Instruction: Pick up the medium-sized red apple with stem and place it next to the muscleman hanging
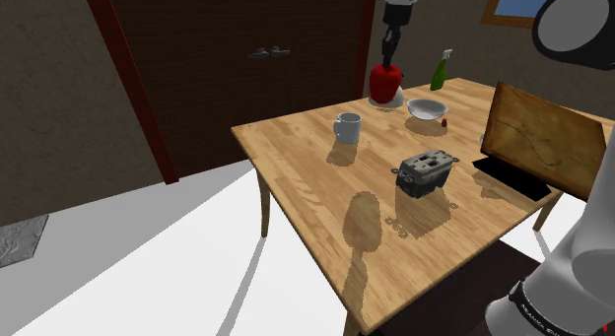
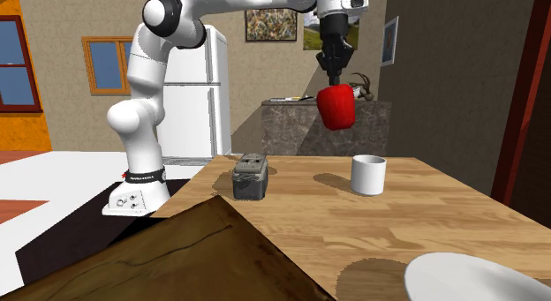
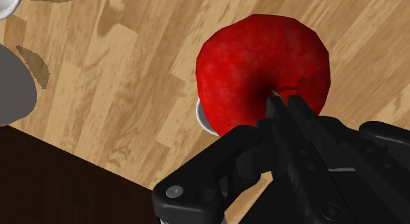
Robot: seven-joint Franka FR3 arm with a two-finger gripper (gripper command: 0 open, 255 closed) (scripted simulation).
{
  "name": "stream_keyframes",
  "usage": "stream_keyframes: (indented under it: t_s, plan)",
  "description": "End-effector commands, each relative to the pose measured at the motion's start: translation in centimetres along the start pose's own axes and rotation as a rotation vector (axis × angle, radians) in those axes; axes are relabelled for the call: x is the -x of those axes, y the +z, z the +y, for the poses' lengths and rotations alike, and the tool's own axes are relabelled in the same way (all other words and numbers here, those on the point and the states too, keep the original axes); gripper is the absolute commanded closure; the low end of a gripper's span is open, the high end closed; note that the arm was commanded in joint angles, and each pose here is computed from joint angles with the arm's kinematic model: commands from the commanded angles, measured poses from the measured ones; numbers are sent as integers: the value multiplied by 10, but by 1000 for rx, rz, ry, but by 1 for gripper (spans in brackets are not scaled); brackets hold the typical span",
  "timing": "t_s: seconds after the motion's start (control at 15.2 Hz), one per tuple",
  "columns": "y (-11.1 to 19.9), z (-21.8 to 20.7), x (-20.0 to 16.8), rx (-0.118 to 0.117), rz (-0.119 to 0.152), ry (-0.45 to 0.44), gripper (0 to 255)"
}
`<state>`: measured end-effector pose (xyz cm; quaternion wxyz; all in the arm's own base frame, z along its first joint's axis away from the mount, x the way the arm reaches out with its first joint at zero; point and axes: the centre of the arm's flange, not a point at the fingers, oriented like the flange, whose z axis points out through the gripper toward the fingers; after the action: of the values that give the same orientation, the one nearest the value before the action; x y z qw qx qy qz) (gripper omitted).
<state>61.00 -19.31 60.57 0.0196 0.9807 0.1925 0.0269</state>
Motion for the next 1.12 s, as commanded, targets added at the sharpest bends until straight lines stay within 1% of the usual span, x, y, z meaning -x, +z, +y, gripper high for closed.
stream_keyframes:
  t_s: [0.0,1.06]
  plan:
    - [3,11,15,0,0,0,255]
    - [56,139,174,0,0,0,255]
